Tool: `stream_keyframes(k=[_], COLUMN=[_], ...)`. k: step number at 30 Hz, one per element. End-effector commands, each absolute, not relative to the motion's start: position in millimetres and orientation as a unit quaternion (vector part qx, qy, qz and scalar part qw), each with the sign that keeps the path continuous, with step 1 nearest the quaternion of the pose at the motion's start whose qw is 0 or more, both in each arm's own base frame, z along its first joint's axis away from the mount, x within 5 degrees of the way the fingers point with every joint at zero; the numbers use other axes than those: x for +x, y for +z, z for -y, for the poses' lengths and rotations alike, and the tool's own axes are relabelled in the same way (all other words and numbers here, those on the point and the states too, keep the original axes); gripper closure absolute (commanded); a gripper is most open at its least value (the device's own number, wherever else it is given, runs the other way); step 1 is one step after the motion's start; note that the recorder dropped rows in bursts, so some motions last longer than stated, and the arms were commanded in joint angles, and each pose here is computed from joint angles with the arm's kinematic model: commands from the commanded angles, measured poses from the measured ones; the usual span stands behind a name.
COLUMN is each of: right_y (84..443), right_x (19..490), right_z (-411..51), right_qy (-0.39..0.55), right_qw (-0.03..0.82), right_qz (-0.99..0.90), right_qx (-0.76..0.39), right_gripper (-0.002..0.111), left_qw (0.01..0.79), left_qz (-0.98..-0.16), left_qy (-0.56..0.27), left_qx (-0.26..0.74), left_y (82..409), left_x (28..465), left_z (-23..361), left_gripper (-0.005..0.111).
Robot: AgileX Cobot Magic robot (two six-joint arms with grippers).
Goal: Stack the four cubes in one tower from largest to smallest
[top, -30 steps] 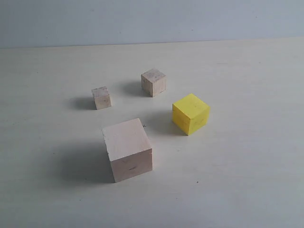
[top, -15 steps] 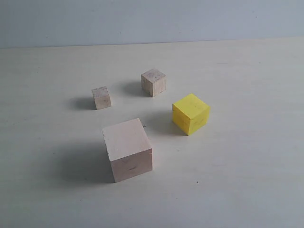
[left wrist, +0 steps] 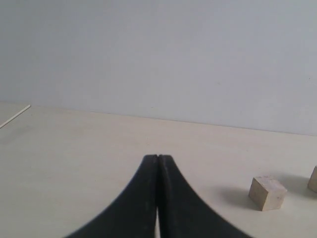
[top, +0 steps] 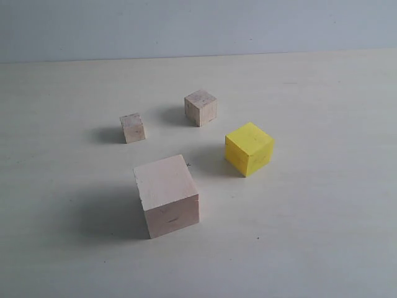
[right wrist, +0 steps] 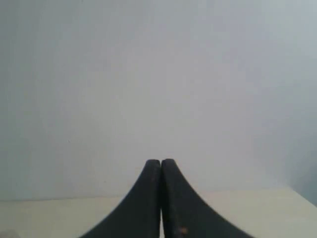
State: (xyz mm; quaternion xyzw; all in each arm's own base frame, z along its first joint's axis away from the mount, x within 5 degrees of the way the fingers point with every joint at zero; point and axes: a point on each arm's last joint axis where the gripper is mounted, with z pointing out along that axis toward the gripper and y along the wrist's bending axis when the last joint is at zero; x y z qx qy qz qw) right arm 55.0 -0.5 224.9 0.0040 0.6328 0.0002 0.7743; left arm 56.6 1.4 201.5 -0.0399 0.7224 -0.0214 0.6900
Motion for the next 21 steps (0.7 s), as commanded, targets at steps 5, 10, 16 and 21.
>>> stream_keyframes(k=[5, 10, 16, 21], right_y=[236, 245, 277, 298], right_x=[51, 49, 41, 44], right_z=[1, 1, 1, -2], right_qy=[0.052, 0.084, 0.092, 0.109], right_qw=[0.816, 0.826, 0.834, 0.824], right_qz=[-0.574, -0.554, -0.541, -0.555], right_qx=[0.044, 0.064, 0.064, 0.043], right_gripper=[0.108, 0.108, 0.108, 0.108], left_qw=[0.712, 0.731, 0.740, 0.755], left_qz=[-0.698, -0.676, -0.666, -0.646], left_qy=[-0.051, -0.059, -0.079, -0.104], left_qx=[-0.064, -0.068, -0.054, -0.033], left_y=[207, 212, 221, 245], left_x=[56, 56, 55, 51], left_z=[-1, -1, 1, 4], left_gripper=[0.107, 0.107, 0.107, 0.107])
